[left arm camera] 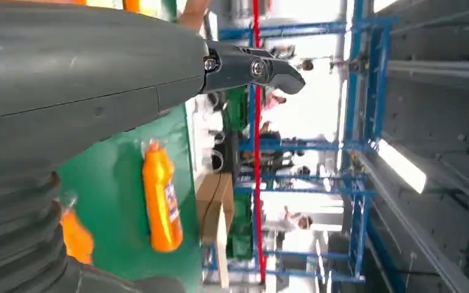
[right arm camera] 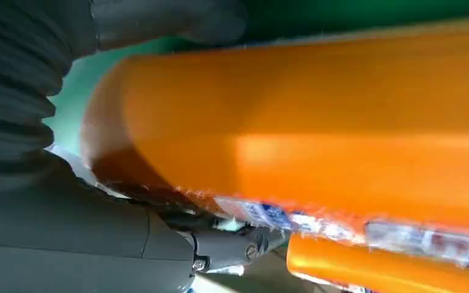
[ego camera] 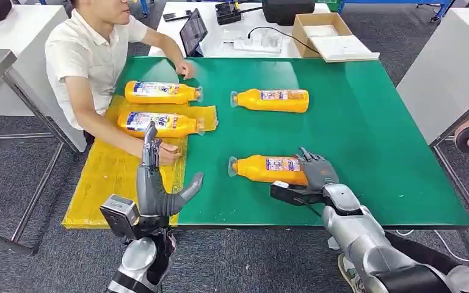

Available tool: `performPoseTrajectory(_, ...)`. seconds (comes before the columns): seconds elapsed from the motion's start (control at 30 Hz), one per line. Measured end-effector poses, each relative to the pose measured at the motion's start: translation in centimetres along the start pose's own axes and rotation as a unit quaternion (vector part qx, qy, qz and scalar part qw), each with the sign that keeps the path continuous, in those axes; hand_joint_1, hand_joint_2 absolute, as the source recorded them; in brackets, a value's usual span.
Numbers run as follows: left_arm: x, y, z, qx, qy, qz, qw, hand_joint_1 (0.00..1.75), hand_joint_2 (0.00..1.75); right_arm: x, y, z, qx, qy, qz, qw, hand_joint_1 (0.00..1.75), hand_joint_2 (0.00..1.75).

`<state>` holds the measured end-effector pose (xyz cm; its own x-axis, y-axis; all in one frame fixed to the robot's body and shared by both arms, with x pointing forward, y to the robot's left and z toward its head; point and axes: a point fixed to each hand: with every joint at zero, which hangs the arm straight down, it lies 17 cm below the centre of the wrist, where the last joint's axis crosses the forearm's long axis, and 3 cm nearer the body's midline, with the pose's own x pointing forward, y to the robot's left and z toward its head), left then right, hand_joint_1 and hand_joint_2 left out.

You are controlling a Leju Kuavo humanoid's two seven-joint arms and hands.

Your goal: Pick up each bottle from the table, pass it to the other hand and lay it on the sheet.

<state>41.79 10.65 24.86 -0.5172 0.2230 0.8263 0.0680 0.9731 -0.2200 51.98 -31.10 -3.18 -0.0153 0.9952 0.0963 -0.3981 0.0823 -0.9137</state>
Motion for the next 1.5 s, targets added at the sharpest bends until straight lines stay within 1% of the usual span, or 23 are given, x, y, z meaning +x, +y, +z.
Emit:
performPoseTrajectory(0.1,-0.7,-0.3,0.2,-0.009,0.02,0.014,1.0,0.0,1.75,-0.1,0.2,0.0,0.008,-0.001,-0.008,1.0,1.75,1.75)
performPoseTrajectory(0.13,-0.9,-0.3,0.2,-0.009,0.023,0.013,1.0,0.0,1.75,0.3,0.0,0.0,0.002,-0.012,-0.018,1.0,1.75,1.75)
performPoseTrajectory(0.17,-1.0,-0.3,0.2,-0.007,0.025,0.012,1.0,0.0,1.75,0.9,-0.5,0.0,-0.014,-0.03,-0.038,0.999,1.75,1.75)
performPoseTrajectory(0.2,-1.2,-0.1,0.3,-0.002,0.029,0.009,1.0,0.0,1.75,2.0,-1.1,0.2,-0.041,-0.058,-0.077,0.994,1.75,1.75)
performPoseTrajectory(0.27,-1.9,0.8,0.4,0.019,0.045,0.016,0.999,0.0,1.75,3.7,-1.7,0.8,-0.072,-0.094,-0.154,0.981,1.75,1.75)
performPoseTrajectory(0.33,-2.7,1.5,0.8,0.035,0.064,0.026,0.997,0.0,1.75,5.9,-1.7,1.5,-0.082,-0.128,-0.243,0.958,1.75,1.75)
performPoseTrajectory(0.37,-3.1,1.8,1.1,0.042,0.072,0.03,0.996,0.0,1.75,7.0,-1.7,1.9,-0.082,-0.145,-0.29,0.942,1.75,1.75)
performPoseTrajectory(0.43,-3.7,2.2,1.9,0.051,0.085,0.037,0.994,0.0,1.75,9.0,-2.2,2.8,-0.079,-0.175,-0.395,0.899,1.75,1.75)
performPoseTrajectory(0.5,-4.2,2.5,2.6,0.057,0.095,0.041,0.993,0.0,1.75,9.9,-2.8,3.5,-0.093,-0.182,-0.457,0.866,1.75,1.75)
performPoseTrajectory(0.53,-4.4,2.6,2.9,0.06,0.099,0.043,0.992,0.0,1.75,10.3,-3.0,3.9,-0.101,-0.184,-0.473,0.856,1.75,1.75)
performPoseTrajectory(0.7,-4.8,2.9,3.7,0.065,0.109,0.044,0.991,0.0,1.75,11.4,-3.9,4.9,-0.121,-0.193,-0.503,0.834,1.75,1.75)
performPoseTrajectory(0.77,-5.0,3.1,3.9,0.07,0.113,0.049,0.99,0.0,1.75,11.6,-4.6,5.3,-0.131,-0.202,-0.522,0.818,1.75,1.75)
performPoseTrajectory(0.8,-5.4,3.3,4.1,0.076,0.122,0.055,0.988,0.0,1.75,11.9,-5.6,5.8,-0.145,-0.213,-0.544,0.798,1.75,1.75)
performPoseTrajectory(0.87,-5.8,3.9,4.7,0.093,0.132,0.047,0.986,0.0,1.75,12.5,-7.3,6.9,-0.17,-0.227,-0.571,0.771,1.75,1.75)
performPoseTrajectory(0.93,-6.3,4.0,5.4,0.097,0.141,0.04,0.984,0.0,1.75,13.2,-9.1,8.2,-0.195,-0.24,-0.585,0.75,1.75,1.75)
performPoseTrajectory(0.97,-6.7,3.9,5.8,0.097,0.146,0.037,0.984,0.0,1.75,13.6,-9.9,8.8,-0.204,-0.248,-0.586,0.744,1.75,1.75)
performPoseTrajectory(1.07,-7.1,3.6,6.5,0.089,0.15,0.032,0.984,0.0,1.75,14.2,-11.6,10.2,-0.227,-0.264,-0.584,0.733,1.75,1.75)
performPoseTrajectory(1.17,-5.9,0.8,6.9,0.025,0.117,0.021,0.993,0.0,1.75,15.8,-12.6,11.4,-0.234,-0.288,-0.575,0.729,1.75,1.75)
performPoseTrajectory(1.23,-5.6,-1.5,7.4,-0.025,0.104,0.007,0.994,0.0,1.75,18.8,-12.0,11.9,-0.201,-0.32,-0.552,0.743,1.75,1.75)
performPoseTrajectory(1.27,-5.8,-2.2,7.8,-0.038,0.109,0.011,0.993,0.0,1.75,20.6,-11.4,12.3,-0.181,-0.342,-0.538,0.749,1.75,1.75)
performPoseTrajectory(1.33,-6.6,-2.7,8.3,-0.05,0.127,0.029,0.99,0.0,1.75,24.9,-9.3,13.4,-0.128,-0.383,-0.52,0.752,1.75,1.75)
performPoseTrajectory(1.4,-7.2,-3.1,8.5,-0.052,0.146,0.064,0.986,0.0,1.75,27.9,-7.2,14.2,-0.092,-0.4,-0.514,0.753,1.75,1.75)
performPoseTrajectory(1.5,-7.3,-2.9,8.4,-0.043,0.152,0.088,0.984,0.0,1.75,30.7,-4.7,14.8,-0.058,-0.403,-0.507,0.76,1.75,1.75)
